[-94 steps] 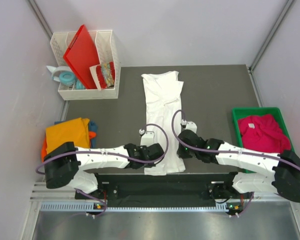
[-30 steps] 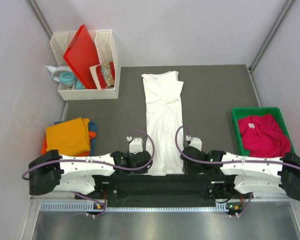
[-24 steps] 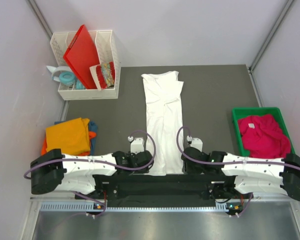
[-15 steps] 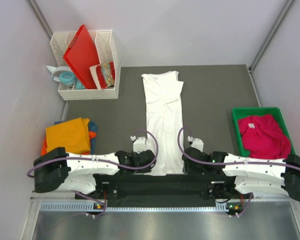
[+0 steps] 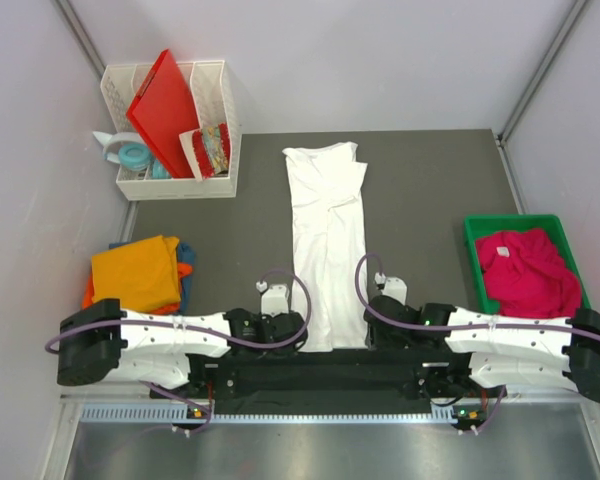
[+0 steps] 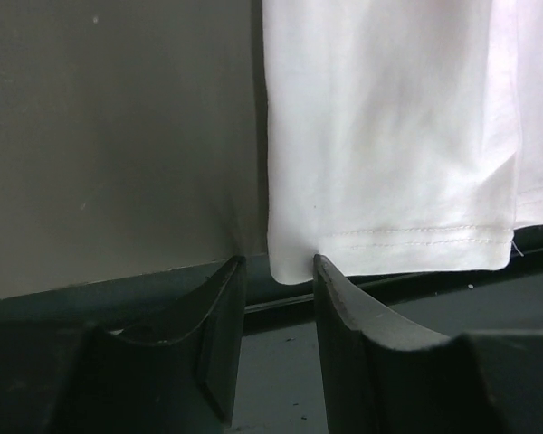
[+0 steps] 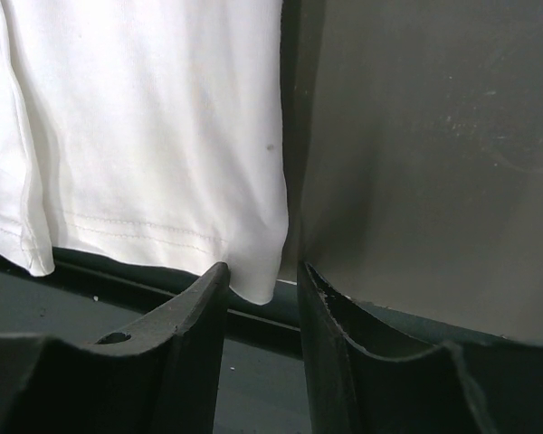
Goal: Fold and stack the t-shirts
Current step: Grab the bottom of the folded rectangular tshirt with both arms
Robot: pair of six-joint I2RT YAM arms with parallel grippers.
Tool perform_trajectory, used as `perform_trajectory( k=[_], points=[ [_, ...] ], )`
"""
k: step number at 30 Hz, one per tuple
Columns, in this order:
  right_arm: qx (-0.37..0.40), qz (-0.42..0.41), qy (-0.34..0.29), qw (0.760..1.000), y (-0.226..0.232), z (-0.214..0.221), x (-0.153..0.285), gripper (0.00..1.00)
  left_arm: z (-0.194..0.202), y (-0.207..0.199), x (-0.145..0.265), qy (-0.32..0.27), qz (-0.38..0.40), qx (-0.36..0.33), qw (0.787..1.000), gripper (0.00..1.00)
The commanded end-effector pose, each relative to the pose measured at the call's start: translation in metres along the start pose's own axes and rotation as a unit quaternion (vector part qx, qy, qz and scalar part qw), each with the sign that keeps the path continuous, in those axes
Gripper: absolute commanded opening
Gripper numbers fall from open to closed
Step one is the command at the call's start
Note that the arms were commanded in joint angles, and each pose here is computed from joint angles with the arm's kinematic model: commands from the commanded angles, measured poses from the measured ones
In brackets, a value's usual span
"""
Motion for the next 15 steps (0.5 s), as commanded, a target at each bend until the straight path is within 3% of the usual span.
perform_trajectory(
  k=[1,15],
  points=[
    [0.013,0.015,0.021,1.000,-0.007,0.011,0.001,0.37,0.006,0.009,-0.001,0.005,-0.012,0.010,1.000,0.39],
    [0.007,0.018,0.020,1.000,-0.007,0.012,0.002,0.38,-0.004,0.002,0.004,-0.025,-0.011,0.003,1.000,0.42]
  ],
)
Point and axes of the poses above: each gripper's point midway between its finger pads, its own x axis back along the fingers, its own y axis along the line the jaws close on, z = x × y, the point moved 6 cm from there along x, back along the fingers, and after that the axes turned 6 degrees about x, right-handed, at the moved point
